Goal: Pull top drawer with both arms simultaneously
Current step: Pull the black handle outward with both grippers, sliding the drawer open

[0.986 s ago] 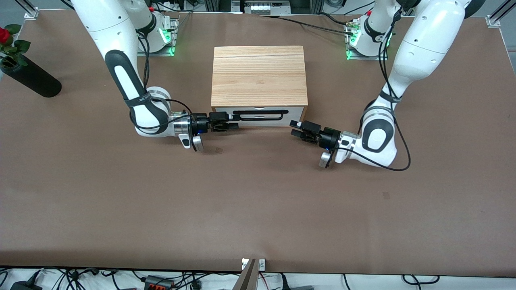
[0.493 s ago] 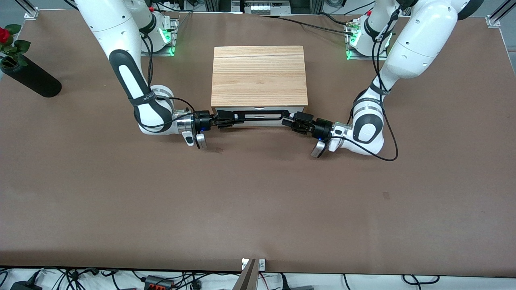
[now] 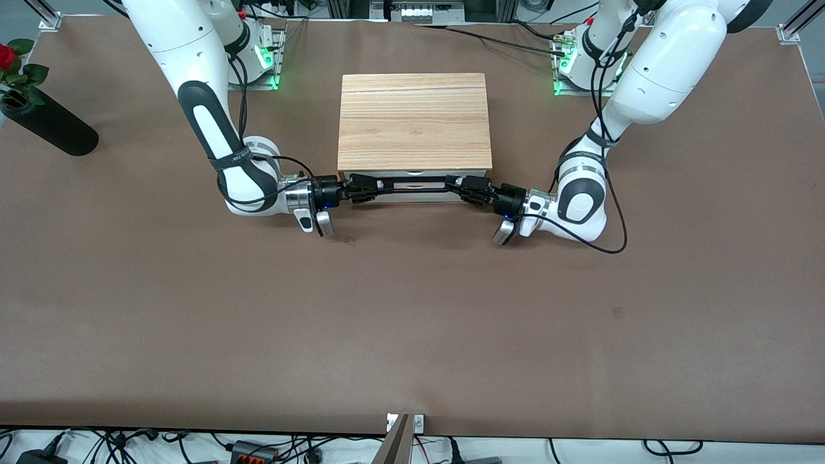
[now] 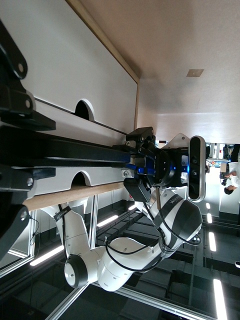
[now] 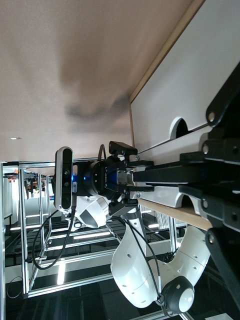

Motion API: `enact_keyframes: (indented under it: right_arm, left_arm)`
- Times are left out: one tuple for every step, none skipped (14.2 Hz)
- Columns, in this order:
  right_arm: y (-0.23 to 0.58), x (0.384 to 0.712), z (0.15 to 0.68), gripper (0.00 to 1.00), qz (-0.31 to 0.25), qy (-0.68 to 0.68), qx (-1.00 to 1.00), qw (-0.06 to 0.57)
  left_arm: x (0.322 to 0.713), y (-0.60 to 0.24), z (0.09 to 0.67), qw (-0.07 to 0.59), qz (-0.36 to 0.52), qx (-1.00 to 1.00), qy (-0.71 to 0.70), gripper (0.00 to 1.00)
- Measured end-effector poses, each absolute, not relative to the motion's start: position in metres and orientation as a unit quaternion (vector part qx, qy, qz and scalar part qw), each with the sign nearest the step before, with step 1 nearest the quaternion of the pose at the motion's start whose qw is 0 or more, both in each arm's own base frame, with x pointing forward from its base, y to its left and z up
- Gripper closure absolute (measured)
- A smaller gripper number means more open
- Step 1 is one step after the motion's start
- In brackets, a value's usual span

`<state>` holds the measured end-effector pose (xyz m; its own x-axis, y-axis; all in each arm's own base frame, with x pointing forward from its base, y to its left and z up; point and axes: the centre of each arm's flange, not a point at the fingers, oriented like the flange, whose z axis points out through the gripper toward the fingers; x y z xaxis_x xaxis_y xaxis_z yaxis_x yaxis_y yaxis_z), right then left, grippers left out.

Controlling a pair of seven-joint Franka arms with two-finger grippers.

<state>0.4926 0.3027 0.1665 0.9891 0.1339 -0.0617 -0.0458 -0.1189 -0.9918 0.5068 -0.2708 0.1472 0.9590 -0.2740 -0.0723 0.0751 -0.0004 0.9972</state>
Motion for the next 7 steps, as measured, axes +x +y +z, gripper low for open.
enact_keyframes:
  right_arm:
    - [0.3023,0.4925,0.1662,0.79,0.069,-0.030,-0.743,0.665]
    - [0.3020,0.4924,0.1658,0.79,0.068,-0.031,-0.742,0.666]
    - [0.3017,0.4923,0.1652,0.79,0.069,-0.031,-0.742,0.666]
    - [0.3015,0.4922,0.1647,0.80,0.069,-0.031,-0.742,0.666]
    - [0.3014,0.4922,0.1645,0.80,0.068,-0.032,-0.742,0.667]
    - [0.3013,0.4923,0.1646,0.80,0.067,-0.033,-0.742,0.667]
    - [0.3011,0.4925,0.1647,0.80,0.067,-0.033,-0.741,0.667]
  left_arm:
    - [0.5073,-0.2703,0.1467,0.703,-0.122,0.697,-0.069,0.69]
    - [0.5075,-0.2702,0.1463,0.702,-0.121,0.698,-0.068,0.71]
    - [0.5080,-0.2702,0.1464,0.702,-0.119,0.699,-0.068,0.74]
    - [0.5086,-0.2705,0.1475,0.703,-0.116,0.698,-0.070,0.79]
    - [0.5085,-0.2706,0.1475,0.704,-0.111,0.697,-0.075,0.82]
    - [0.5088,-0.2707,0.1477,0.704,-0.110,0.697,-0.076,0.82]
    - [0.5094,-0.2707,0.1482,0.704,-0.108,0.697,-0.078,0.82]
